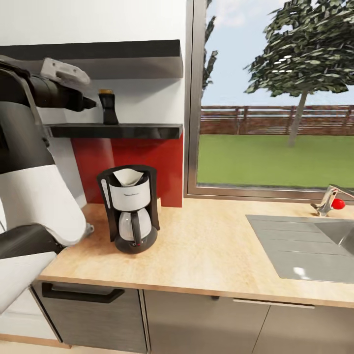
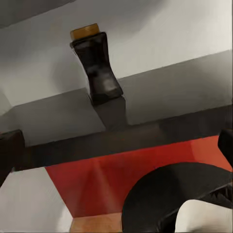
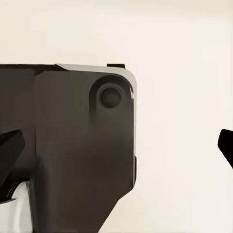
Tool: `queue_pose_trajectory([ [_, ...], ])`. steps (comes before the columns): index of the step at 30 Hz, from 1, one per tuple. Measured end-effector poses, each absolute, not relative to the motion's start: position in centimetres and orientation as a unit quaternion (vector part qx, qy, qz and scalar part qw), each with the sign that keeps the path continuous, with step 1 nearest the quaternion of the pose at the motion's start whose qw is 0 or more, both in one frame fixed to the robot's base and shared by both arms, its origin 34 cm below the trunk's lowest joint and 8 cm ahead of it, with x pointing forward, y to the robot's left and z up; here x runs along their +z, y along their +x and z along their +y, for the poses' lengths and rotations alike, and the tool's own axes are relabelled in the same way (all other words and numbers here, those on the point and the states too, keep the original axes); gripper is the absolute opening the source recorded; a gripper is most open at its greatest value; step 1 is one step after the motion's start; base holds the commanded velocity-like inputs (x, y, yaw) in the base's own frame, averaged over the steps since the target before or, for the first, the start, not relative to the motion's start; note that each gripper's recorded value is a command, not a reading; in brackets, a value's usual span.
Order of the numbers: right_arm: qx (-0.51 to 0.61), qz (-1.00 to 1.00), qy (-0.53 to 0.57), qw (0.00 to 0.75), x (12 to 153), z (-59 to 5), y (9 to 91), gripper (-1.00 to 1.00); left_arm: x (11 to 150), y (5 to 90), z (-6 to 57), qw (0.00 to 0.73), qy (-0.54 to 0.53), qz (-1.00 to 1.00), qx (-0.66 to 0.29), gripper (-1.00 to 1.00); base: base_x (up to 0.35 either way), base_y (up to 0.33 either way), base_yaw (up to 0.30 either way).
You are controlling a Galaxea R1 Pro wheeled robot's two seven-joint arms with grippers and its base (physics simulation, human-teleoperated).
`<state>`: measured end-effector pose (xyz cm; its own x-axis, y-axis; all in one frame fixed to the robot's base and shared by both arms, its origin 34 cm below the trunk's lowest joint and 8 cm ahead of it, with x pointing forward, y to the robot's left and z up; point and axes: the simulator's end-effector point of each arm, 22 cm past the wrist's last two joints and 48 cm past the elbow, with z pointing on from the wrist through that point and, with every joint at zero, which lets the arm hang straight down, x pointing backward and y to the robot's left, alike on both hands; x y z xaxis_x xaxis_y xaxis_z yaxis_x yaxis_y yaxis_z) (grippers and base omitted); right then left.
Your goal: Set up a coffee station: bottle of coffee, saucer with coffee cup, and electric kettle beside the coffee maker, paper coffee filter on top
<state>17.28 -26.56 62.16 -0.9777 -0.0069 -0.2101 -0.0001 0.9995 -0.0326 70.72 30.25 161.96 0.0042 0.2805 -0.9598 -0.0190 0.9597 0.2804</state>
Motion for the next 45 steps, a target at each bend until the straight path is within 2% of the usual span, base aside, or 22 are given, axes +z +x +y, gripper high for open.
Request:
queue_pose_trajectory([
  [1,-0.017,0.994,-0.002,0.104,62.1,-26.7,17.1,1.00,163.9,70.6,32.0,0.709,0.062,0.690,0.134,1.00,0.000,0.000,0.000],
  [10,-0.018,0.995,-0.003,0.096,62.1,-27.0,16.3,1.00,167.0,71.2,34.6,0.702,0.015,0.689,0.180,1.00,0.000,0.000,0.000],
  [18,-0.003,0.996,-0.005,0.088,62.0,-26.5,15.6,1.00,166.5,71.6,34.4,0.700,0.006,0.689,0.188,1.00,0.000,0.000,0.000],
  [26,0.090,0.992,-0.015,0.085,62.4,-24.4,15.3,1.00,167.3,72.0,34.1,0.727,-0.015,0.667,0.163,1.00,0.000,0.000,0.000],
  [36,0.098,0.991,-0.014,0.086,62.5,-24.4,15.4,1.00,164.1,74.1,34.4,0.736,-0.045,0.659,0.148,1.00,0.019,0.000,0.000],
  [45,0.096,0.992,-0.013,0.086,62.5,-24.4,15.4,1.00,163.7,74.1,34.5,0.735,-0.045,0.660,0.149,1.00,0.288,0.000,0.000],
])
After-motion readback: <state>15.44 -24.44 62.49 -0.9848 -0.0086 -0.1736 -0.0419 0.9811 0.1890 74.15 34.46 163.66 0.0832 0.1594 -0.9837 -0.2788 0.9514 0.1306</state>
